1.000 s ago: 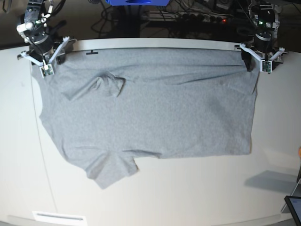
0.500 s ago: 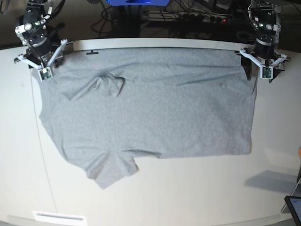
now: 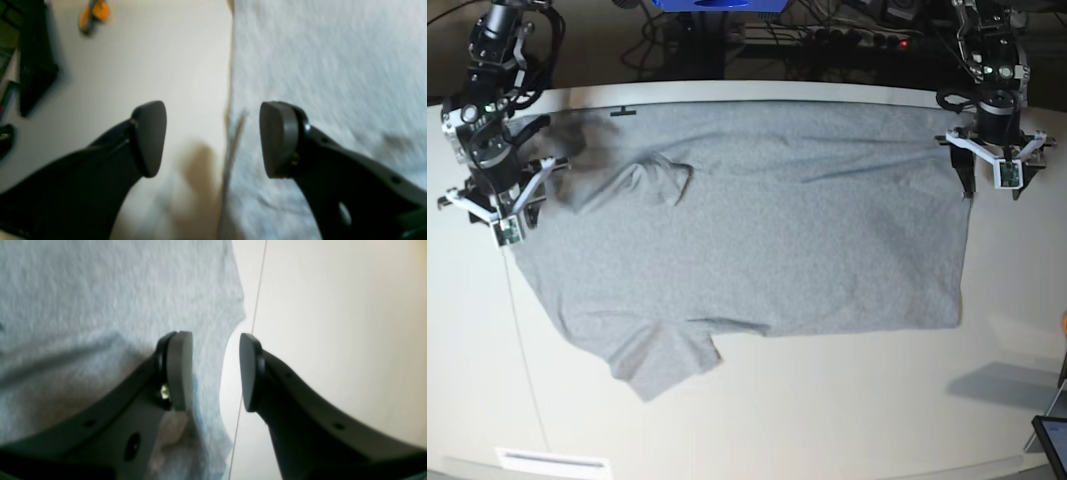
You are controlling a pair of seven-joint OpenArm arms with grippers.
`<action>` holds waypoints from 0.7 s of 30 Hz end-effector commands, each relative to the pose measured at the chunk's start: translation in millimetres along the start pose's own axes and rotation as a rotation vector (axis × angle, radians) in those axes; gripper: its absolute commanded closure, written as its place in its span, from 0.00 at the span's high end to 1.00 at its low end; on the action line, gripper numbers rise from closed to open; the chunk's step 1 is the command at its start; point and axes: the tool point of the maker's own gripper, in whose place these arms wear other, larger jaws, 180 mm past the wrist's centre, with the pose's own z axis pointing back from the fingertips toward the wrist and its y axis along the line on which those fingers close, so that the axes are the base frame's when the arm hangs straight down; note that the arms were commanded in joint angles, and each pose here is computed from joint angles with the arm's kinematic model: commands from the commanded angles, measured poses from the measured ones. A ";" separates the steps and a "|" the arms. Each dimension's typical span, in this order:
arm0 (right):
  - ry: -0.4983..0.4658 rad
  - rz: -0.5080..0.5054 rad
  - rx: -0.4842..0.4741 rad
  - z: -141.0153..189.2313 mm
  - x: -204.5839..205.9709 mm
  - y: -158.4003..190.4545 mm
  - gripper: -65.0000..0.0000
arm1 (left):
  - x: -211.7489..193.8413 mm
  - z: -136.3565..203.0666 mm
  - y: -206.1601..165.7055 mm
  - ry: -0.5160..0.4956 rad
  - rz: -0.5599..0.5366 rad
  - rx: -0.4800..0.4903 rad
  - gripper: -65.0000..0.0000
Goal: Fold the T-shirt properly
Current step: 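Release the collar and move the right gripper to the shirt's sleeve hem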
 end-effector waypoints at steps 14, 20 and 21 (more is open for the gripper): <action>-0.164 -0.107 -0.100 -26.2 72.1 -55.4 0.34 | 79.7 -51.2 12.5 -0.014 0.045 0.020 0.63; -0.058 -0.014 0.027 -61.8 73.2 -52.9 0.34 | 73.5 -53.6 10.1 0.034 0.028 -0.005 0.63; -0.045 0.001 0.031 -65.2 74.8 -58.2 0.34 | 69.3 -52.7 9.9 0.044 0.026 -0.006 0.63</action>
